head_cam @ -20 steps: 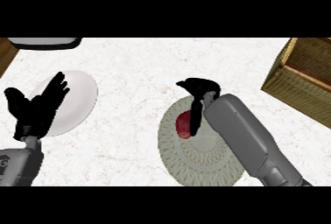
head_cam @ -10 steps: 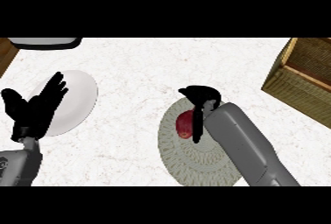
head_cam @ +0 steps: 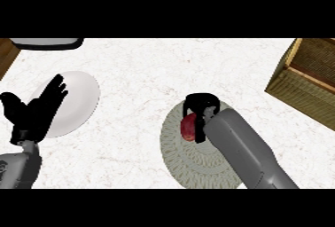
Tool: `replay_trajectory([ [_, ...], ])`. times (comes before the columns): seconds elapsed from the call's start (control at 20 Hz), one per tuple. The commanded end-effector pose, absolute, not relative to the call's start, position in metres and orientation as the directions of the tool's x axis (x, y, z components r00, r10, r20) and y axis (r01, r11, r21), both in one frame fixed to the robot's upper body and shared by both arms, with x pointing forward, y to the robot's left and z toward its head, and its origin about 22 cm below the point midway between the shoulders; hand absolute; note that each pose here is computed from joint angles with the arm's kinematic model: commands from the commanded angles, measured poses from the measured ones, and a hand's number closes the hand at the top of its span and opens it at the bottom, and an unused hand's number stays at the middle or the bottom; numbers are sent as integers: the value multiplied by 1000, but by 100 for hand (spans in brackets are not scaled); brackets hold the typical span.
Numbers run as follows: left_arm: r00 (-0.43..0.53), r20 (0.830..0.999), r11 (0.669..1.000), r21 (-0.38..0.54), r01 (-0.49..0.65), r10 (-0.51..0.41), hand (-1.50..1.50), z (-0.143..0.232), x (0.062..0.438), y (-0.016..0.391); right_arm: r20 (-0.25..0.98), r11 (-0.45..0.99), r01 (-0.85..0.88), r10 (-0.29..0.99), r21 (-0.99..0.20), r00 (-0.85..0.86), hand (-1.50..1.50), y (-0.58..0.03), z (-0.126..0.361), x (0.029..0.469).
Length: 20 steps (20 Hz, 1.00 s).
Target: Pick the pear from the placemat and place it in the basket
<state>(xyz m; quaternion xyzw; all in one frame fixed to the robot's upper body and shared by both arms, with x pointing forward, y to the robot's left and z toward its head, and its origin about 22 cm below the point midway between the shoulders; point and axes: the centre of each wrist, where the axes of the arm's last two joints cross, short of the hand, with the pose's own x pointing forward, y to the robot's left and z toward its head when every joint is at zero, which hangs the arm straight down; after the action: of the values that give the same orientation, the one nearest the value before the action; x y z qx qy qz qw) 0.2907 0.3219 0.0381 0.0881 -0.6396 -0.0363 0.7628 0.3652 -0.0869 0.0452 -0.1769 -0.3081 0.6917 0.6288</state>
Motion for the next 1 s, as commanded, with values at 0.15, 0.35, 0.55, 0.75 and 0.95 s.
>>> replay_trajectory([
  [0.15, 181, 968, 980, 188, -64, -174, 0, 35, 290, 304, 138, -59, -765, 972, -641, -190, 150, -79, 22, 352],
  [0.35, 194, 969, 983, 169, -67, -153, 0, 29, 305, 318, 124, -96, -776, 968, -624, -220, 150, -70, 28, 359],
  [0.55, 202, 966, 981, 177, -75, -159, 0, 35, 284, 317, 252, 205, -594, 968, -778, 5, 150, -71, 49, 338],
  [0.75, 226, 960, 979, 189, -74, -168, 0, 31, 288, 322, 421, 445, -320, 895, -836, 145, 150, -68, 85, 333],
  [0.95, 194, 968, 983, 174, -66, -158, 0, 37, 294, 318, 557, 583, -223, 812, -781, 173, 150, -51, 94, 298],
])
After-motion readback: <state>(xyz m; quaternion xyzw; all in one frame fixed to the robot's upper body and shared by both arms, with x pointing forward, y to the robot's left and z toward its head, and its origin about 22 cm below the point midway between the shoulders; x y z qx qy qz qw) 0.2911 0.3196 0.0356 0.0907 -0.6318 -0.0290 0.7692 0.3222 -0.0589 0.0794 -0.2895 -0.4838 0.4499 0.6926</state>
